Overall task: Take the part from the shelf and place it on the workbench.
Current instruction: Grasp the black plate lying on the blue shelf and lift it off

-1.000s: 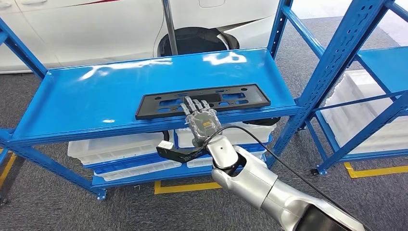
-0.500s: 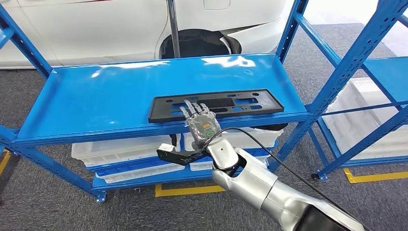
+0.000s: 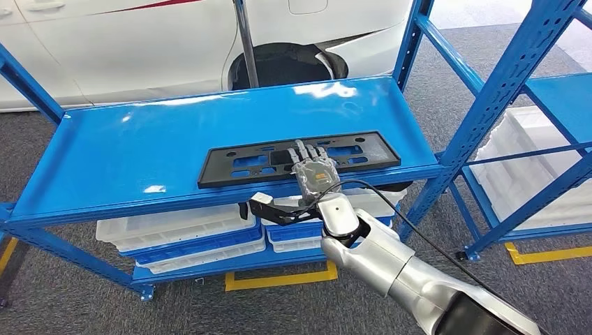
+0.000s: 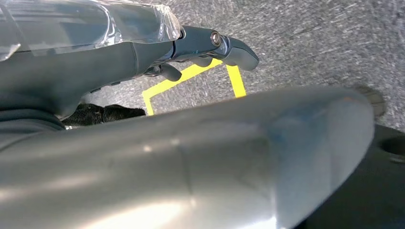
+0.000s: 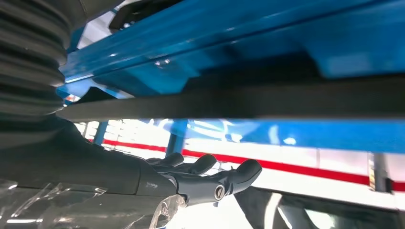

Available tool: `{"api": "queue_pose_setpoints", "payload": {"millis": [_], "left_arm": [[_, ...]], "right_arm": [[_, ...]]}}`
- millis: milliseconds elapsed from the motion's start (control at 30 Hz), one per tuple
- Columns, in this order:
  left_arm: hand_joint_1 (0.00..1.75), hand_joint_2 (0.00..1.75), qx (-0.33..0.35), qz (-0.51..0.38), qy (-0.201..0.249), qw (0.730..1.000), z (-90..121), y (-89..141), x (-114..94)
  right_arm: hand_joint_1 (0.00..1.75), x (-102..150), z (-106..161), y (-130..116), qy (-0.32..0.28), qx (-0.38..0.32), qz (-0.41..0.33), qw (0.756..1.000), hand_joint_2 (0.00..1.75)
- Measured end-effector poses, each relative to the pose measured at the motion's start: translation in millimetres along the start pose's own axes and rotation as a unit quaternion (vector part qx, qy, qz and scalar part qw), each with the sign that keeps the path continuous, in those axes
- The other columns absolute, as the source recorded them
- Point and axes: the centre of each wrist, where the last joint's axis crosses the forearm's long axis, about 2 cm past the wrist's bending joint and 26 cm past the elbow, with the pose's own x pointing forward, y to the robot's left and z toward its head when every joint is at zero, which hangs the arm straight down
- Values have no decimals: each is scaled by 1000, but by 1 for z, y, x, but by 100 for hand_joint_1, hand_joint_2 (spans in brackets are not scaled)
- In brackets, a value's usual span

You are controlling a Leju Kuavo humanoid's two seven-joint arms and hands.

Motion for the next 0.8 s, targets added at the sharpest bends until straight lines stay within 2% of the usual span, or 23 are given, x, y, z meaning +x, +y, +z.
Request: {"api": "queue_pose_setpoints", "payload": {"millis": [367, 800], "left_arm": [[0, 0, 1, -3, 5, 1000, 0, 0, 0], [0, 0, 1, -3, 3, 1000, 0, 1, 2]], "right_arm": [[0, -21, 3, 2, 32, 2, -6, 999, 175], [0, -23, 4, 6, 29, 2, -12, 999, 175]]}}
